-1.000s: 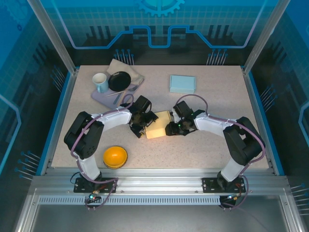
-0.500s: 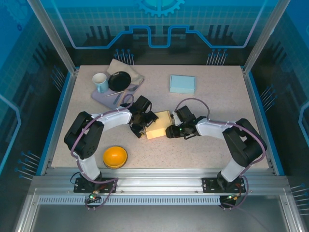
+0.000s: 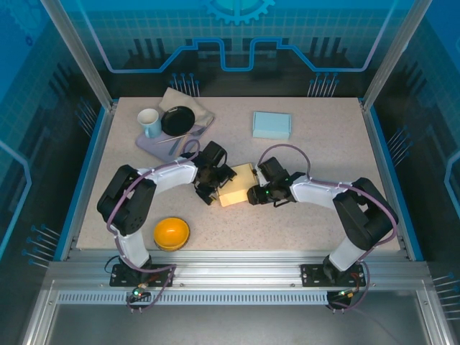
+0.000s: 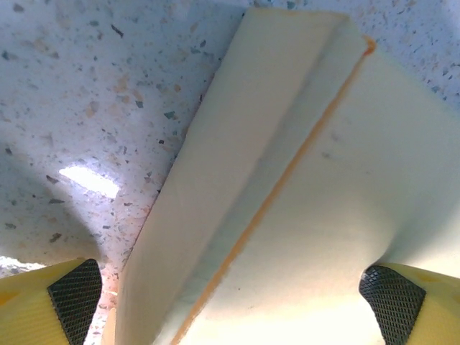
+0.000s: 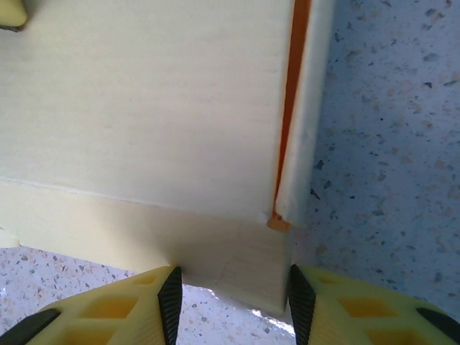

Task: Fold the paper box

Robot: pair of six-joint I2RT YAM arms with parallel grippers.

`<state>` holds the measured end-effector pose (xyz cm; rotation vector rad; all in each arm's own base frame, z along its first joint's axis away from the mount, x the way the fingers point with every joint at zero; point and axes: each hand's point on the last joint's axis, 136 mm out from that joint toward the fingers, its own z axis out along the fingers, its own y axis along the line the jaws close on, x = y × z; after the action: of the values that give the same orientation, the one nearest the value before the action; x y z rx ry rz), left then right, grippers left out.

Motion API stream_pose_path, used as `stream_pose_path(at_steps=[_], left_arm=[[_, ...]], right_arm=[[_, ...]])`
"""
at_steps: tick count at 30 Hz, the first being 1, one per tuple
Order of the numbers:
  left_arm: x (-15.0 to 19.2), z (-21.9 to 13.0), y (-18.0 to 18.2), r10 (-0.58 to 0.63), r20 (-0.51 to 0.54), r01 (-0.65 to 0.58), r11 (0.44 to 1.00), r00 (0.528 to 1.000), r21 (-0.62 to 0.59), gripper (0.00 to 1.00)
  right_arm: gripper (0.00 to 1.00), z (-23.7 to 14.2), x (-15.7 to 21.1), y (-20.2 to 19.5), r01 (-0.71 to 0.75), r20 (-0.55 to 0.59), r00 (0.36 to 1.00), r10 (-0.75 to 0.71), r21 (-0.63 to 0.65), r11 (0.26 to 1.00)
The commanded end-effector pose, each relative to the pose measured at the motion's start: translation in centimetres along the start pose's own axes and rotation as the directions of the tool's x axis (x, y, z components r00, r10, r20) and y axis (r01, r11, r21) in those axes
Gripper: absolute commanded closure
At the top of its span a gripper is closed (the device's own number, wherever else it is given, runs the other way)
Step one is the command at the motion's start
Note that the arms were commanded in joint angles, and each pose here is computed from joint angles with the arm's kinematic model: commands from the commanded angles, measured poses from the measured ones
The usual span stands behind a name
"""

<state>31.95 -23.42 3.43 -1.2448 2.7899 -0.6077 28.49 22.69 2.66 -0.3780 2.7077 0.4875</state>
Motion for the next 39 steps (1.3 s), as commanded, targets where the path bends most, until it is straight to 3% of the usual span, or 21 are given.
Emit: stream_pose_path(at_steps=[1,24,39], left_arm=[[2.0,1.2,4.3,-0.054,-0.059,0.042,0.980,0.997,-0.194,0.01],[3.0,2.0,4.1,-0.168,-0.097,0.146,0.969,0.981,-0.199,0.01],[2.8,1.7,3.3,-0.162,-0.092,0.145,0.975,0.983,-0.168,0.05]], right_arm=[[0.55,-0.6,-0.9,0.7,0.021,0.017,1.000,-0.021,0.002,1.000],[0.58,-1.5,-1.2,1.8,0.121,0.041,0.992,-0.122,0.027,0.992],[0.62,-1.2,-1.1,1.7,0.151,0.042,0.988,-0.152,0.034,0.988]])
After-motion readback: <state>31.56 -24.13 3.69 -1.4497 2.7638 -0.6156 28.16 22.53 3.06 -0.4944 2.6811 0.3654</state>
